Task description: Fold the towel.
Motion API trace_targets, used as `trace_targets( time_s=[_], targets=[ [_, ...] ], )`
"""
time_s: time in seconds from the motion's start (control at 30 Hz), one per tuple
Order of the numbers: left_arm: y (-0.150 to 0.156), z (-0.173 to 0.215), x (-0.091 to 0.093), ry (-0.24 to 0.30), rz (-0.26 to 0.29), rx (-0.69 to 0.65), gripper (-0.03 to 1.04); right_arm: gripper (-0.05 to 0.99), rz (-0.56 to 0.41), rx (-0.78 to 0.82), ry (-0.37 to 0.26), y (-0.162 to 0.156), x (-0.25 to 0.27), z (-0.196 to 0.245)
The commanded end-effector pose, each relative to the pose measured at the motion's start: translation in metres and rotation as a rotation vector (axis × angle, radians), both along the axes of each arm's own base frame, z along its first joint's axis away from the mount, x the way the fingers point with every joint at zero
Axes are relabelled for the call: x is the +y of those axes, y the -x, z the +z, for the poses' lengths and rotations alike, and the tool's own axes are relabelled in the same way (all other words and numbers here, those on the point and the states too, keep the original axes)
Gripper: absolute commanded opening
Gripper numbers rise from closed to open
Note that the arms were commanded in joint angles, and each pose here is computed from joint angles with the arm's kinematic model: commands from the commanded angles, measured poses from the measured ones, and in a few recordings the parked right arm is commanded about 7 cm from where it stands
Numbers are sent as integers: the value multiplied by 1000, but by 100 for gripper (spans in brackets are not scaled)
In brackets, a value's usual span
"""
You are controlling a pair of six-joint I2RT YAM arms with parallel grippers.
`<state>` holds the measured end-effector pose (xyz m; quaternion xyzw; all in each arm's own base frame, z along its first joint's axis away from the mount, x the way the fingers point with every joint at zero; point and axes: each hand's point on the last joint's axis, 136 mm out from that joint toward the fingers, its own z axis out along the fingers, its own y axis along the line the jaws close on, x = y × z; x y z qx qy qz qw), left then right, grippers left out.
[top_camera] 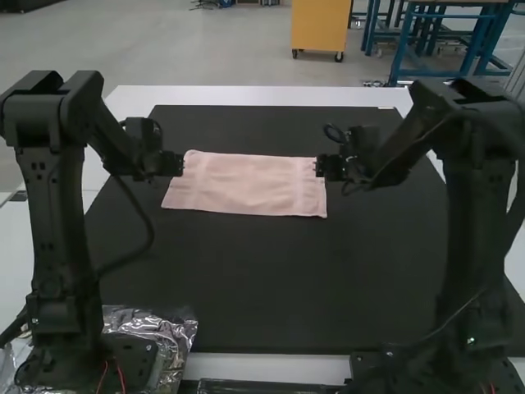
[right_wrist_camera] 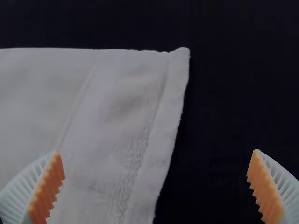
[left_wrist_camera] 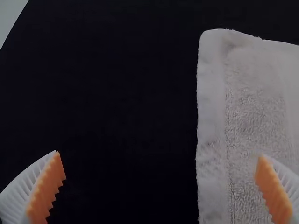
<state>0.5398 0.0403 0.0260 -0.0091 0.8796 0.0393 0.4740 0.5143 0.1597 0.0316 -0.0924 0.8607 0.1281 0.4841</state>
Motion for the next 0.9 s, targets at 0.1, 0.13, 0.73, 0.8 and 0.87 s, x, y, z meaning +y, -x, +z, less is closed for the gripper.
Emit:
trace_targets(
  time_s=[0.1,0.13,0.73,0.8,0.87],
  targets=[
    [-14,2,-2,-6,-15,-22,96,90,-19,-26,7,-17,-6,-2],
    [-15,1,-1,-6,-14,-22,96,90,-18,-27,9,-19,-5,-3],
    [-34,-11,2,-27,-17,-36,96,90,-5,-29,29,-41,6,-28],
    [-35,-14,2,-31,-20,-26,96,90,-5,-35,34,-44,6,-28],
    [-36,-16,2,-30,-22,-16,96,90,1,-38,40,-46,7,-28]
  ],
)
